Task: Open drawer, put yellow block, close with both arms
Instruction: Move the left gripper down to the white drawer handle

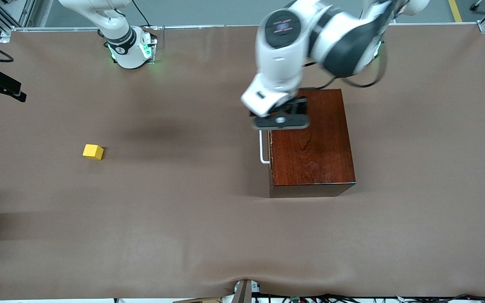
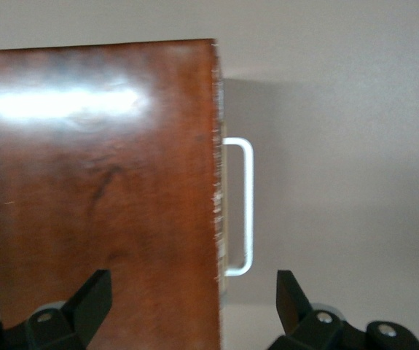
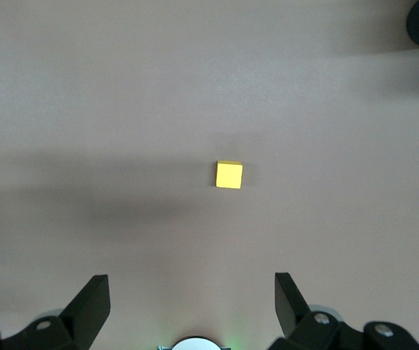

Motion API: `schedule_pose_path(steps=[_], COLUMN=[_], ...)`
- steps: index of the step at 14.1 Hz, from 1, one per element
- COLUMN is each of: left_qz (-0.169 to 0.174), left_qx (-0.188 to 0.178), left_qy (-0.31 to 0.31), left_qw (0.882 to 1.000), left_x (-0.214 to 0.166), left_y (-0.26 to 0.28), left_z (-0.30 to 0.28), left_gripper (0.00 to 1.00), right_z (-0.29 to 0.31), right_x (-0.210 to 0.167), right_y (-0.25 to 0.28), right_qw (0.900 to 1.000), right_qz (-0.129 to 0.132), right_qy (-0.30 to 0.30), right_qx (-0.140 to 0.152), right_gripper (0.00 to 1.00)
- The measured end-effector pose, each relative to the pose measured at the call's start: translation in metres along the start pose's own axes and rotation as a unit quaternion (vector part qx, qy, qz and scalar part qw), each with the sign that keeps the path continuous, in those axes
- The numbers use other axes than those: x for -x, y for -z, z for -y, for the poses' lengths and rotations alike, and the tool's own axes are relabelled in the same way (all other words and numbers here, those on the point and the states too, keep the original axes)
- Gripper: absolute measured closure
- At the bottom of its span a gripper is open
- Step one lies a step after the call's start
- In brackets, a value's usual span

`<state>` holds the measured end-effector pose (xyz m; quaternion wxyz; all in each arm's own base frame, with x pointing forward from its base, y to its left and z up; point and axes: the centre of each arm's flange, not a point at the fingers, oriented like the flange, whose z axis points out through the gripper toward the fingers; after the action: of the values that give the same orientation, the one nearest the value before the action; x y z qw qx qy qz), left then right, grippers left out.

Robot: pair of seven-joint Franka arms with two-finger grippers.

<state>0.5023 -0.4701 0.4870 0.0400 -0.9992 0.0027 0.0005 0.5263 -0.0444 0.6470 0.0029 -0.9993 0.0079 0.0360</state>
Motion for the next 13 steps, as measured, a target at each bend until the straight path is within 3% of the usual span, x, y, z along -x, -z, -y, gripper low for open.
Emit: schedule_pose_path(steps=[3, 7, 13], left_qz=[-0.015, -0.047, -0.054], left_qx=[-0.009, -0.061, -0.092], left_qy=[0.027, 0.024, 0.021], left_qw=[0.999, 0.997, 0.994], left_x=[0.003, 0.015, 0.018], left_y=[-0.055, -0.107, -0.147], left_z=[-0.046, -0.084, -0.097], left_gripper=[0.00, 0.00, 0.00], right_z=[0.000, 0.000, 0.000], right_x=[0.000, 0.000, 0.000], right_y=[0.000, 0.000, 0.000], right_qw=[1.000, 1.000, 1.000], right_qz=[0.000, 0.000, 0.000], right_qy=[0.000, 0.000, 0.000], right_qx=[0.000, 0.000, 0.000], right_gripper=[0.00, 0.00, 0.00])
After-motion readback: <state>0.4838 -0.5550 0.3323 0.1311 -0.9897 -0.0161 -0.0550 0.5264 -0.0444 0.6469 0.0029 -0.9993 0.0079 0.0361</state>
